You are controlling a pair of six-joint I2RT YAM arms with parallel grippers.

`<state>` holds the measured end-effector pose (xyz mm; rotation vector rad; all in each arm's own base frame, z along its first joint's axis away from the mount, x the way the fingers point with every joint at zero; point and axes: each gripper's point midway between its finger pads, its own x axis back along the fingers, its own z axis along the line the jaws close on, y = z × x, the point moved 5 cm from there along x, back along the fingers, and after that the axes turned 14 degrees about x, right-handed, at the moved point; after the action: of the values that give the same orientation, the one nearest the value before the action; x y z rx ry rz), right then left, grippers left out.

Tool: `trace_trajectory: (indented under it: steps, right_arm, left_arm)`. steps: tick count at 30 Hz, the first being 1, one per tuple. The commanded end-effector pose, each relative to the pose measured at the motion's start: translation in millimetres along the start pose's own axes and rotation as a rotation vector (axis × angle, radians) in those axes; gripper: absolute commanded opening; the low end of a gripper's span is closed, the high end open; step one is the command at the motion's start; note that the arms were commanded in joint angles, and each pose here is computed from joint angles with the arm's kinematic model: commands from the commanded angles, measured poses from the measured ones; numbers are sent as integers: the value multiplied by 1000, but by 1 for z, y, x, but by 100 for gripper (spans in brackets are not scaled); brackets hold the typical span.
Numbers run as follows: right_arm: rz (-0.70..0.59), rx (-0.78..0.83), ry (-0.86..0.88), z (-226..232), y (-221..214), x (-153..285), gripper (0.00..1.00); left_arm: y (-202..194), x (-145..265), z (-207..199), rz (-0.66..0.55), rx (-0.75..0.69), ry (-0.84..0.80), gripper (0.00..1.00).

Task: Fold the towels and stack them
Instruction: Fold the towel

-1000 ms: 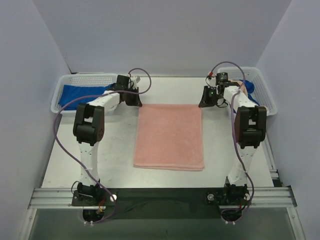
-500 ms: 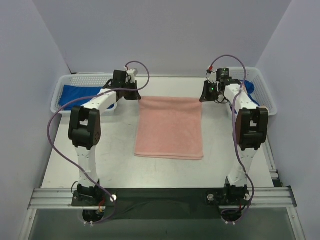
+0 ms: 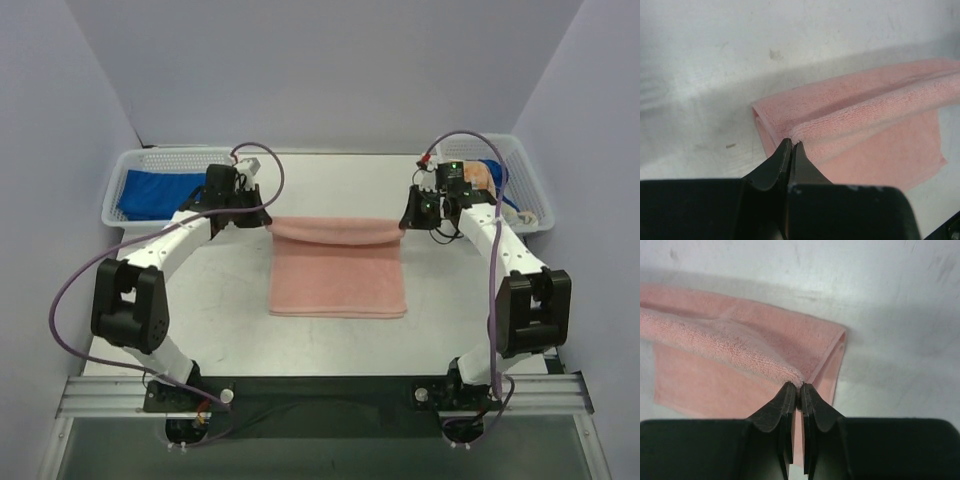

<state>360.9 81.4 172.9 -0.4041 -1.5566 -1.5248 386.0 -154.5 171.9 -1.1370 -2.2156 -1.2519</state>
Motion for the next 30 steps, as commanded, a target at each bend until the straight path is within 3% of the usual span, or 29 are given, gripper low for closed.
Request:
trace_trajectory:
  steps: [1, 9, 14, 21, 30]
  right_arm:
    - [20, -47, -44, 11, -24, 17, 0]
    - [39, -73, -53, 37, -75, 37, 0]
    - [78, -114, -78, 37, -115, 37, 0]
    - [183, -195, -44, 41, -158, 15, 0]
    - [275, -226, -51, 38, -177, 2, 0]
  left_arm:
    - [-23, 23, 2, 4, 74, 19, 0]
    - [-97, 63, -7, 61, 58, 73, 0]
    - [-141, 69, 16, 87, 159, 134, 0]
    - [-173, 66, 41, 106, 186, 201, 0]
    - [-184, 47, 53, 203, 192, 280, 0]
